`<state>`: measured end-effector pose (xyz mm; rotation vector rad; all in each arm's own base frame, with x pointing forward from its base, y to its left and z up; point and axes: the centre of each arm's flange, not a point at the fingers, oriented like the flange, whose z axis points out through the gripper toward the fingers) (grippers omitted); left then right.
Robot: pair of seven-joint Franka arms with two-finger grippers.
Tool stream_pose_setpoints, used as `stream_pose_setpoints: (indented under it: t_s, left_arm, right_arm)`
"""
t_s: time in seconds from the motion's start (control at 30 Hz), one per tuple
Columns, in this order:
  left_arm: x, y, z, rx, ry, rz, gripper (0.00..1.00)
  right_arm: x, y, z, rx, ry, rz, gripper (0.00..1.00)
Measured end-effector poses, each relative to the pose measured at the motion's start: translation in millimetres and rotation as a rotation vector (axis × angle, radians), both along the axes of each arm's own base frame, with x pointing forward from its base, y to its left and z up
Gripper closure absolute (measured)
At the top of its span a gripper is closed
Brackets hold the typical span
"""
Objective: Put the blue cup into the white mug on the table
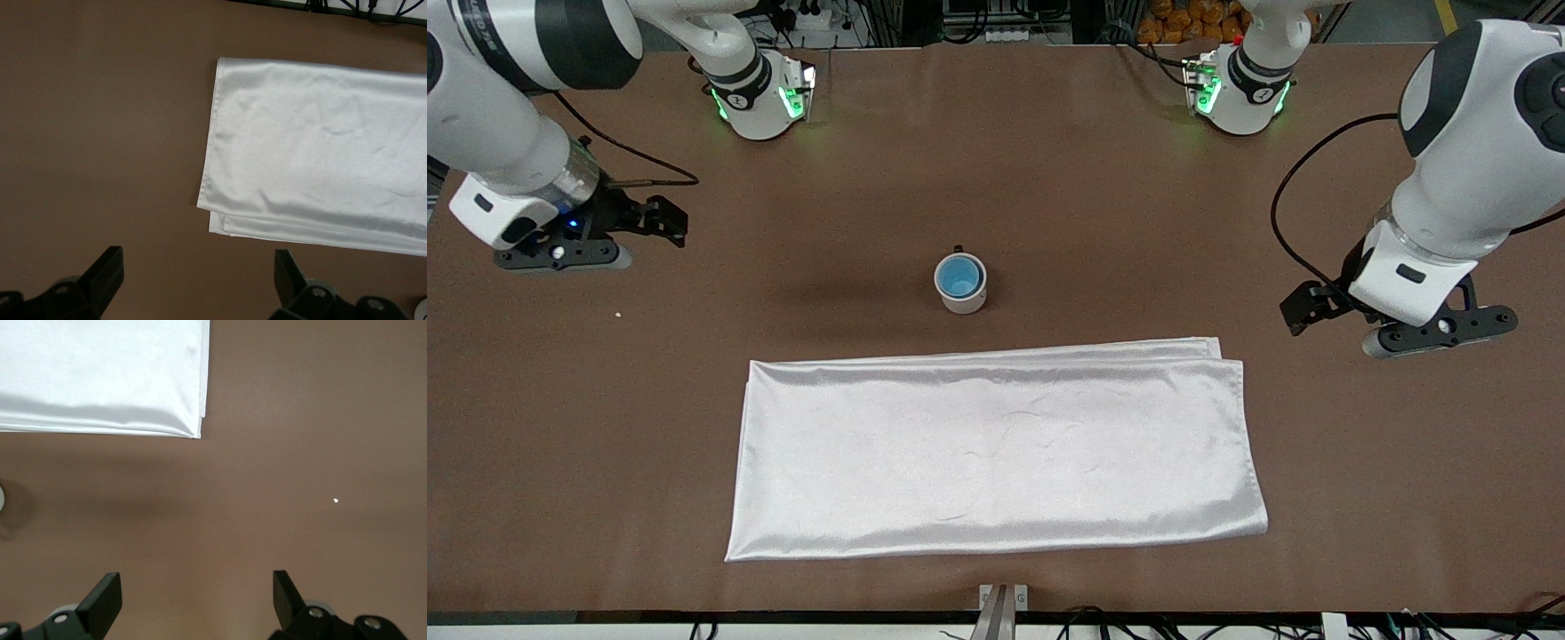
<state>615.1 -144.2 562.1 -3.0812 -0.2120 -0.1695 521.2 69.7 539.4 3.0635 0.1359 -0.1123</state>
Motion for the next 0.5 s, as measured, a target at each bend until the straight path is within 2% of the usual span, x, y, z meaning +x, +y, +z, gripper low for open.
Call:
stream_pose_setpoints:
  t_s: [0.27,0.5]
  left_arm:
    - [1.0,27.8,8.3,0.018,0.002,-0.063,0.00]
    - [0.6,41.9,10.5,0.028,0.018,-0.074,0.00]
  right_arm:
    - [3.2,-0.4,30.7,0.003,-0.021,-0.004,0.00]
    - [11.1,-2.7,47.4,0.013,0.003,-0.015,0.00]
